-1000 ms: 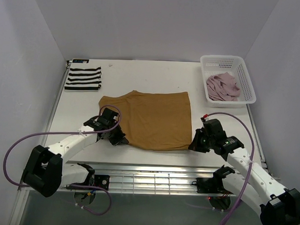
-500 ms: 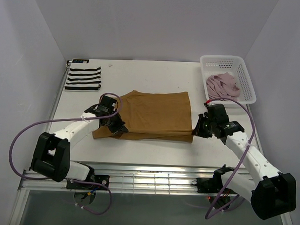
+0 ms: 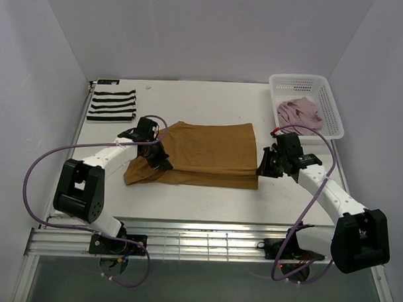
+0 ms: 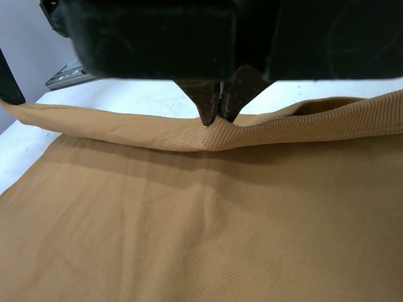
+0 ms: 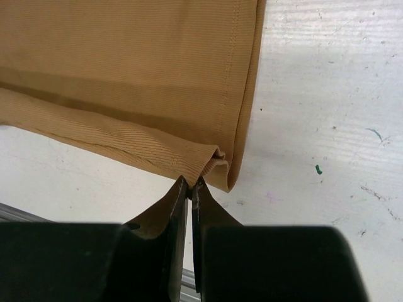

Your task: Fold and stack the tank tops

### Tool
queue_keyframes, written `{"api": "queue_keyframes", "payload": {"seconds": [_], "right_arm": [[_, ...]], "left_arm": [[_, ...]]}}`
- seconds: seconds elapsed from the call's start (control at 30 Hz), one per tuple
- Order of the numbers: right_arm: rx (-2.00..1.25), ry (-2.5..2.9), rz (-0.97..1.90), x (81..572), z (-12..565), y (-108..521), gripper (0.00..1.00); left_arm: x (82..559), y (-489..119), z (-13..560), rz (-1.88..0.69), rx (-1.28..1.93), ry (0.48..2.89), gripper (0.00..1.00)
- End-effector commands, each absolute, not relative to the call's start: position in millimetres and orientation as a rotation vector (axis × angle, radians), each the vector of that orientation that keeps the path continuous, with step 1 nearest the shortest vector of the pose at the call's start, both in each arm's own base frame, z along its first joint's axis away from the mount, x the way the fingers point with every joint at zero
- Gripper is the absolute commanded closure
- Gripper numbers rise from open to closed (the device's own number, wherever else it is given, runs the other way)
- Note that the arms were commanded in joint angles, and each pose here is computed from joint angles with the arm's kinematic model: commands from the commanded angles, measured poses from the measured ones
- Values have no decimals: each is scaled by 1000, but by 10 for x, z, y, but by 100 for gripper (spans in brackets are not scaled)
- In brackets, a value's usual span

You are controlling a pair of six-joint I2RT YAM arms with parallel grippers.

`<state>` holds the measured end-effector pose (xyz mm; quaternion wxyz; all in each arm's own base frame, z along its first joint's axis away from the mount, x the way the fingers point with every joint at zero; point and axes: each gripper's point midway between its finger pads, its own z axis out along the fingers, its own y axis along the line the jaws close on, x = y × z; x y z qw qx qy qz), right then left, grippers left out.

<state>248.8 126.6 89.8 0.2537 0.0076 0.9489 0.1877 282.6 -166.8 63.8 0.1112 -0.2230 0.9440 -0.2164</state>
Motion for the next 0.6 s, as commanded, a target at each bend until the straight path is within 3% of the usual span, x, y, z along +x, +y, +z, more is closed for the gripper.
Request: {"api": "queue_keyframes", "payload": {"seconds": [0.0, 0.17, 0.3, 0.53, 0.57], "right_arm": [[-17, 2509, 507, 2714, 1034, 1281, 92], [-11, 2522, 480, 2778, 971, 1229, 92], [-10, 2529, 482, 2823, 926, 1223, 92], [5, 2576, 467, 2921, 778, 1190, 91], [-3, 2578, 476, 2936, 770, 1203, 90]], "left_arm": [[2973, -1726, 748, -693, -564, 2758, 100], [3056, -1765, 685, -717, -514, 2793, 100], [3098, -1729, 635, -688, -519, 2810, 93], [3235, -1728, 648, -678, -481, 2799, 67], [3257, -1720, 641, -671, -483, 2799, 59]]}}
